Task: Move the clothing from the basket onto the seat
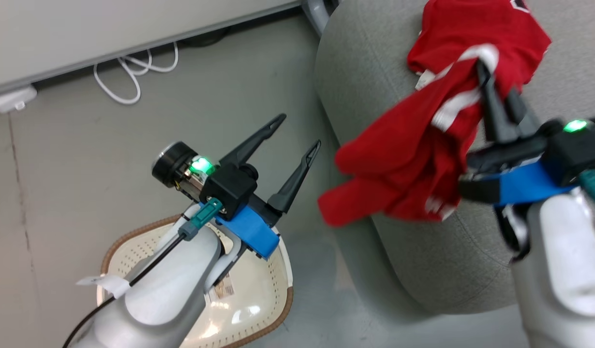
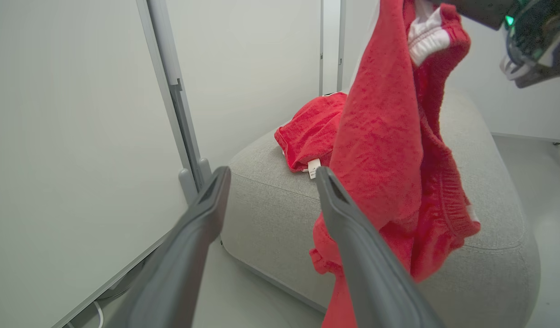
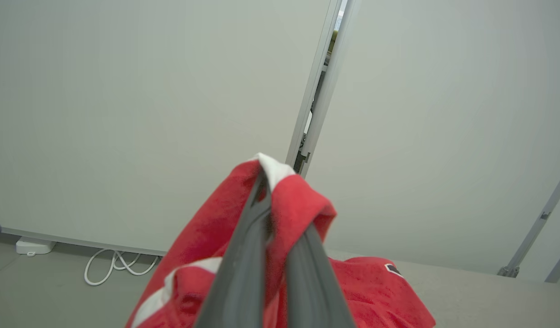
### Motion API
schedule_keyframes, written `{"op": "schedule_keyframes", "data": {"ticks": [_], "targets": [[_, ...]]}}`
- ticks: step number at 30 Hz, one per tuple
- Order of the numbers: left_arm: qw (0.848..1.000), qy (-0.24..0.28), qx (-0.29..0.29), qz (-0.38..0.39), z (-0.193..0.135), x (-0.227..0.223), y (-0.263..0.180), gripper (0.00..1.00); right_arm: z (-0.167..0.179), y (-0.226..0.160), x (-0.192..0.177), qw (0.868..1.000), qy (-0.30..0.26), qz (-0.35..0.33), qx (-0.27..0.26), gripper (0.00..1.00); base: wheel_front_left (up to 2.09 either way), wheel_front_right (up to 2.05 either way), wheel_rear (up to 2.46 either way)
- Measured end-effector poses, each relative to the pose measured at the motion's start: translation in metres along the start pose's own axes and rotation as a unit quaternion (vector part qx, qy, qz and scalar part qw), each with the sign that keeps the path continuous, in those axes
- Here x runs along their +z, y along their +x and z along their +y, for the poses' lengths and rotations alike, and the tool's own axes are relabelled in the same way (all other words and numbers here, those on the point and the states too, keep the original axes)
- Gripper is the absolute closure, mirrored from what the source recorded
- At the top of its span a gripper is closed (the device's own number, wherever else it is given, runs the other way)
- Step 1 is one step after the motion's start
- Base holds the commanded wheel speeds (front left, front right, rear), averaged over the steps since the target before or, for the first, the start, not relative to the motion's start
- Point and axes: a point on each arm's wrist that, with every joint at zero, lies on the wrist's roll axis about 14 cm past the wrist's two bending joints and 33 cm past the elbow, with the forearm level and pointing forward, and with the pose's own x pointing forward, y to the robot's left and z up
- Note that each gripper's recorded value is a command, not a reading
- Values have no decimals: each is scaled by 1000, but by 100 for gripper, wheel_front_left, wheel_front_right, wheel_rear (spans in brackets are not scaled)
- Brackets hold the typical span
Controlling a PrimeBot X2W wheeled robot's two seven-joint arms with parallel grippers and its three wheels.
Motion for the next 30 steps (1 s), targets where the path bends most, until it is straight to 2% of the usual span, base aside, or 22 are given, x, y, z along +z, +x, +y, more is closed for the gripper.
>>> {"op": "schedule_keyframes", "data": {"ticks": [7,13,16,21,26,30], "targets": [[1000,-7,13,7,31,-25,4,0,-43,74,48,993,-43,-100,-35,100,0,0,0],[999,-26,19,21,52,-62,5,0,-101,123,79,976,-108,-164,-92,100,0,0,0],[998,-38,24,35,61,-84,2,0,-134,137,77,969,-138,-165,-124,100,0,0,0],[997,-56,30,53,70,-117,-2,0,-168,145,22,970,-151,-101,-159,100,0,0,0],[995,-71,32,67,73,-141,-7,0,-163,132,-70,979,-122,5,-161,100,0,0,0],[994,-72,34,70,76,-146,-8,0,-155,108,-128,978,-89,75,-172,100,0,0,0]]}}
